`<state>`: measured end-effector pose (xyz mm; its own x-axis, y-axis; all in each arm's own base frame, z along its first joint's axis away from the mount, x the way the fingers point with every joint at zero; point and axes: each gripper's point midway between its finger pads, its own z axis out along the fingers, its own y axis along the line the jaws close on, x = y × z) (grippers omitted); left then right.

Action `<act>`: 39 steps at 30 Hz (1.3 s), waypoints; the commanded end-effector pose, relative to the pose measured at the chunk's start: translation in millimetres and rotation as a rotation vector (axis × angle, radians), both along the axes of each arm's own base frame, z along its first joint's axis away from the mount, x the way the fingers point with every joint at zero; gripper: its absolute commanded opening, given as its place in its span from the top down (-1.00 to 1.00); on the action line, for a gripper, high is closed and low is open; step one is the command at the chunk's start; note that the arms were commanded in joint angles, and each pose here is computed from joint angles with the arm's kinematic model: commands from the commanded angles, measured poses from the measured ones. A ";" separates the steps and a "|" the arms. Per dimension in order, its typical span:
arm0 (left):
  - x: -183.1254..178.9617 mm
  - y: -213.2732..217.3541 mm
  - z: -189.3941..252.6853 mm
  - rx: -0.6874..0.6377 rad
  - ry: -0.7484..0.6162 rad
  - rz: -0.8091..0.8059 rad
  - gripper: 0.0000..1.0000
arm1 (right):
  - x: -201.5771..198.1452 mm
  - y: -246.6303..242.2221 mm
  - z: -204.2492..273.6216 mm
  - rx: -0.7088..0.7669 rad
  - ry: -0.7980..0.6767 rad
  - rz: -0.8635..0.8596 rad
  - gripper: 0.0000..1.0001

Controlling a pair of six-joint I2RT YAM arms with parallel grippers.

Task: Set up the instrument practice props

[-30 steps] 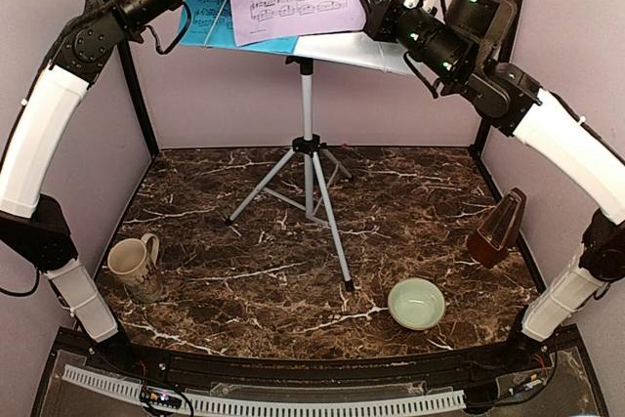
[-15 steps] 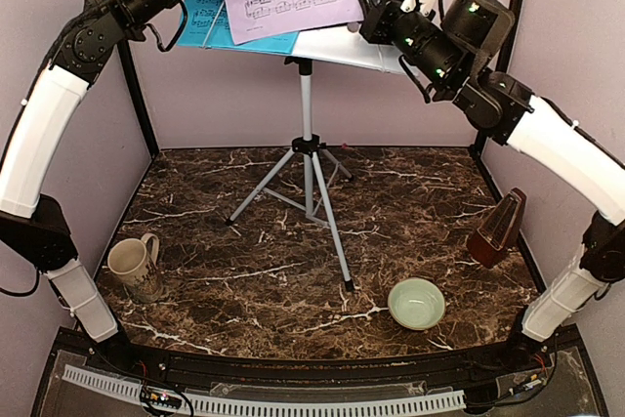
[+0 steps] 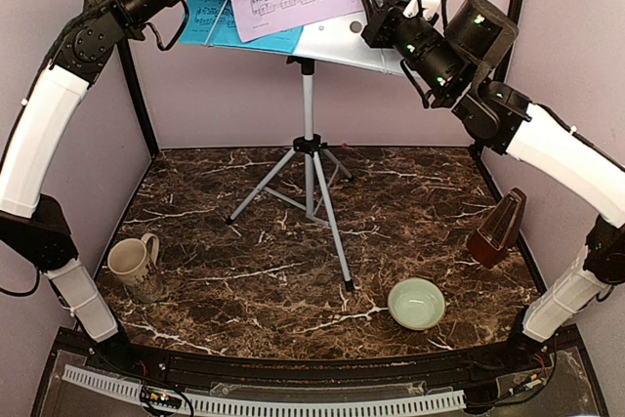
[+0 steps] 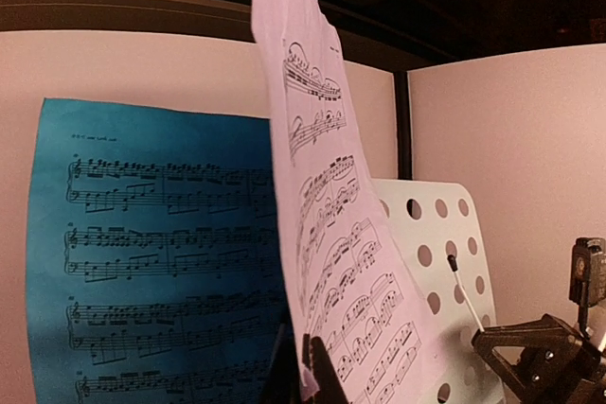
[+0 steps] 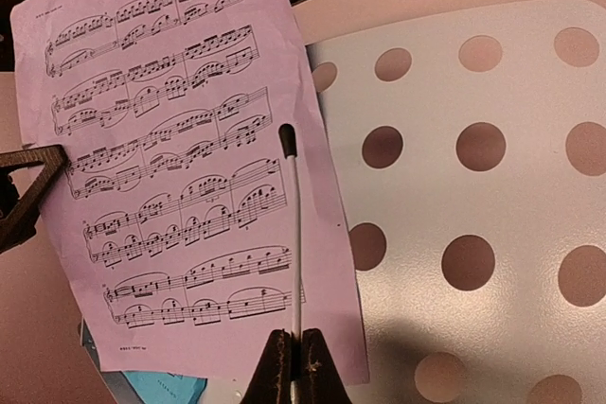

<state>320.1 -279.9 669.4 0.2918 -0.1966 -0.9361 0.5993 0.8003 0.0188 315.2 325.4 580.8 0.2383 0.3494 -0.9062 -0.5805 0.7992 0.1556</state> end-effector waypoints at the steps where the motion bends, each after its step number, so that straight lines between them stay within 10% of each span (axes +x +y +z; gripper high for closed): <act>1: -25.9 -18.0 14.2 0.032 -0.089 -0.161 1.00 | -25.8 -6.9 26.8 0.031 -0.112 0.050 1.00; 23: -16.5 -63.5 -4.4 0.126 -0.158 -0.246 1.00 | -32.1 7.9 24.9 -0.022 -0.155 0.108 1.00; 39: -27.6 -54.8 1.5 0.114 -0.159 -0.219 0.25 | -32.8 3.4 25.2 -0.012 -0.148 0.097 1.00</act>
<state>313.5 -355.6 643.1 0.3437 -0.1213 -0.9312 0.7619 0.6157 0.2010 302.0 340.5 581.5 0.2967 0.3048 -0.9050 -0.6483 0.7601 0.0435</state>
